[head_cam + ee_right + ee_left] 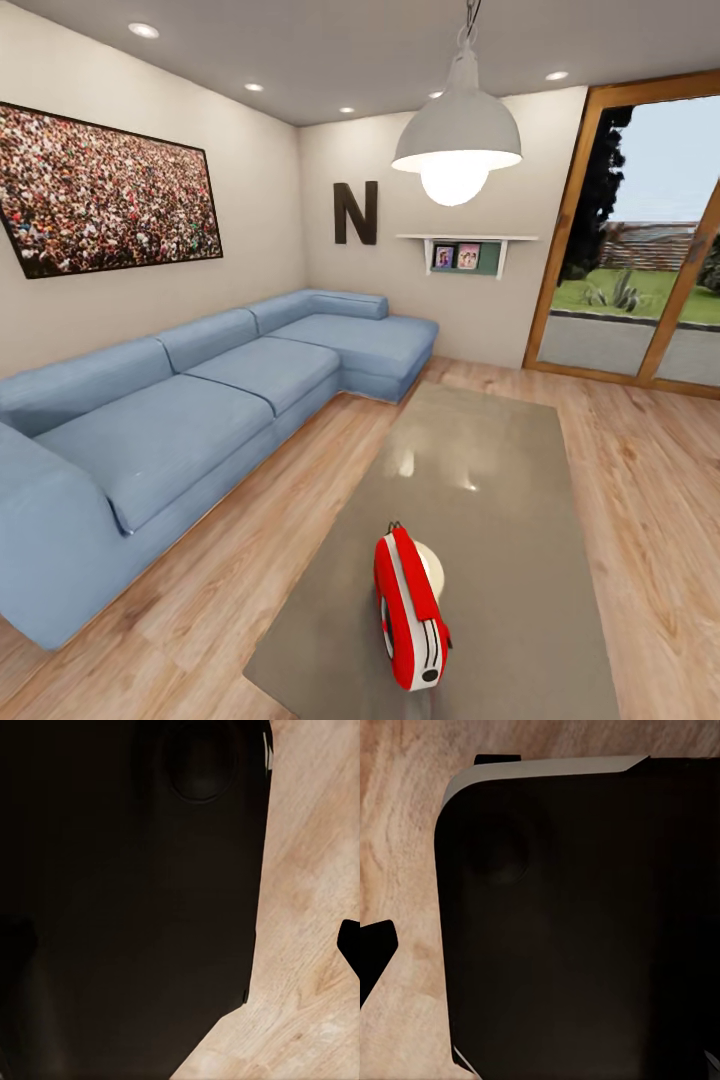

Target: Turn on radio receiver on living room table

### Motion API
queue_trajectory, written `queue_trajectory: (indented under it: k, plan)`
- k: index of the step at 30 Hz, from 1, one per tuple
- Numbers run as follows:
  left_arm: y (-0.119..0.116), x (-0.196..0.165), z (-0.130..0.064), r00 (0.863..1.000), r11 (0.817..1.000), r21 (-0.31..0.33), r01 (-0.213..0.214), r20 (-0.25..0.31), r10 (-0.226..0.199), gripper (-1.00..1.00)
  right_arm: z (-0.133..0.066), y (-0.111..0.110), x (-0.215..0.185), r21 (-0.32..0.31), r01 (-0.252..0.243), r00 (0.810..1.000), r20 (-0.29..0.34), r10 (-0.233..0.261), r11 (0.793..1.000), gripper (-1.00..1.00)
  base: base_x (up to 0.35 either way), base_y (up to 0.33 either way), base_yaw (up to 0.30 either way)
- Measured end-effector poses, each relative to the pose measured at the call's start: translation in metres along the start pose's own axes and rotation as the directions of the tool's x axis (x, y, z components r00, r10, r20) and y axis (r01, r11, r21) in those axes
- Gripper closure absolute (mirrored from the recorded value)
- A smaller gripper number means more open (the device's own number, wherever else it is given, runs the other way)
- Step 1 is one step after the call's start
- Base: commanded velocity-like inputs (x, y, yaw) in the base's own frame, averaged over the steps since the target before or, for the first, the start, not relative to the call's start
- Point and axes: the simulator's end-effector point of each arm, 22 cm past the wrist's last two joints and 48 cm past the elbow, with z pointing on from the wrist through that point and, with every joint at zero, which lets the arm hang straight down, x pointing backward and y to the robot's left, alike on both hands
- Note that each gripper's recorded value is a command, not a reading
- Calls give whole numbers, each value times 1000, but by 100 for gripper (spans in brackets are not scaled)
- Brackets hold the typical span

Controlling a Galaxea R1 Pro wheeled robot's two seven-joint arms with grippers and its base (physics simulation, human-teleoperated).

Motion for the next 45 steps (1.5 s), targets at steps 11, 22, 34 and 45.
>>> queue_trajectory:
  k: [11,22,34,45]
  plan:
    - [0,1,0,1000,1000,0,-3,-4,3,-100,0,0,0,0,0,1000,0,0,1000,-100,68,1,0]
    - [0,1,0,1000,1000,-2,-3,-6,3,-100,0,0,0,0,0,1000,0,0,1000,-100,278,20,0]
    - [-3,0,0,1000,1000,2,-2,0,2,-100,0,0,0,0,-1,1000,1,1,1000,-100,56,0,-57]
    - [-5,-1,0,1000,1000,3,-2,1,2,-100,0,0,0,0,-3,1000,0,3,1000,-100,1,0,-269]
